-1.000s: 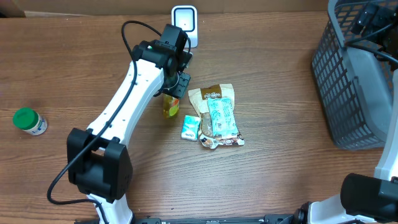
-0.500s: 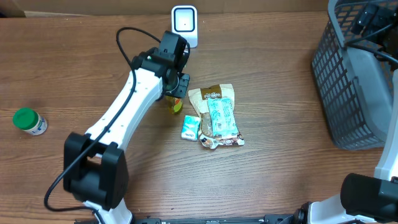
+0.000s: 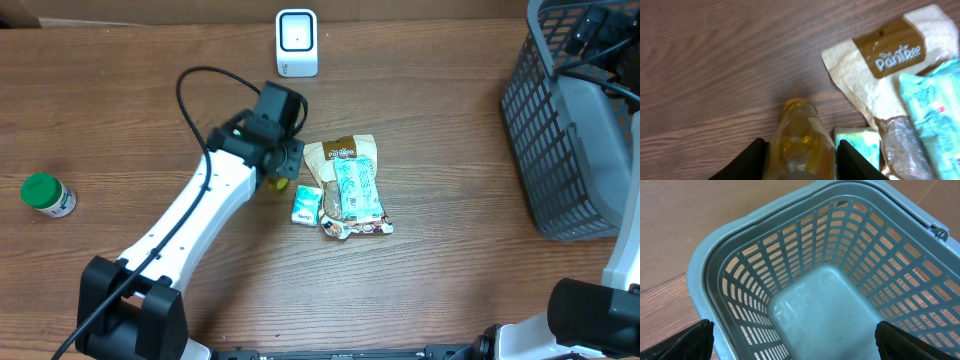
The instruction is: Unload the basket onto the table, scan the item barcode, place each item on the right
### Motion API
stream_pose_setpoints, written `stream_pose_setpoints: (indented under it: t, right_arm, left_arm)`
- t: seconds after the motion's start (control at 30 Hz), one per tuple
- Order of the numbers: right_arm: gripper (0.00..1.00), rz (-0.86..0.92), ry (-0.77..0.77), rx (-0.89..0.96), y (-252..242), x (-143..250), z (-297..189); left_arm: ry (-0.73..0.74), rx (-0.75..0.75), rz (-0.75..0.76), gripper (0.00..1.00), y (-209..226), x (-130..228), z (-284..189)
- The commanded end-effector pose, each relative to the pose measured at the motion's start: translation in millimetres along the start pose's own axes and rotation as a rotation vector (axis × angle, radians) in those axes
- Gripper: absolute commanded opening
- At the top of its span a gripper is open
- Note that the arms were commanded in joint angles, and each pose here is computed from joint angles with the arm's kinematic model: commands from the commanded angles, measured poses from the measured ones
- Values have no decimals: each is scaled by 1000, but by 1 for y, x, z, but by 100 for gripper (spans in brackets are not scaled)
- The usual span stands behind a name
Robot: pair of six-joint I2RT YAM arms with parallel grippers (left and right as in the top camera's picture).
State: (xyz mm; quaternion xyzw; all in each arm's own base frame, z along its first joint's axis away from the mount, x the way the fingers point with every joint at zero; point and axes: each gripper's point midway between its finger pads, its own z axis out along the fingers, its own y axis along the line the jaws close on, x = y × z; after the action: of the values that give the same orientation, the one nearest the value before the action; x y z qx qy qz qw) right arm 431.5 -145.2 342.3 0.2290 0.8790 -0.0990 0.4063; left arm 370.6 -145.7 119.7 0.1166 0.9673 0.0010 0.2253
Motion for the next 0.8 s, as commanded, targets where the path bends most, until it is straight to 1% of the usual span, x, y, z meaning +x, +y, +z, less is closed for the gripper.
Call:
stream_pose_setpoints:
  t: [0.0,0.1,0.17,0.2,0.23,0.3,0.33,0.47,0.57,0.63,0.77]
  right_arm:
    - [100,10,-32,5,-2,-9,-9]
    - [100,10,-32,5,-2,-9,-9]
    - [100,10,-32,5,-2,-9,-9]
    - [100,10,-32,5,-2,-9,-9]
    - [100,10,-32,4,-2,-9,-9]
    - [100,9,-32,4,-2,-9,-9]
    - [100,10,-32,5,-2,-9,-9]
    - [100,10,-32,5,-2,-9,-9]
    - [100,10,-32,5,-2,-9,-9]
    - [100,10,-32,5,-2,-9,-9]
    - [100,10,-32,5,-2,-9,-9]
  left_arm:
    - [-13,-33,-32,42,-2,5,3]
    - [-19,-28,-42,43,-5,5,3]
    - [-16,-29,-41,47,-5,5,3]
    - [-10,-30,-40,51,-5,7,3]
    - [-6,-31,-39,58,-5,8,3]
    - [5,-33,-38,80,-4,11,3]
    - [11,-35,-38,100,-3,12,3]
    - [2,-33,-39,99,-3,9,0]
    - [-37,-25,-47,100,-3,-1,-11]
    - [-88,-15,-56,100,-3,-13,-27]
    - [-224,12,-94,100,1,-46,-73]
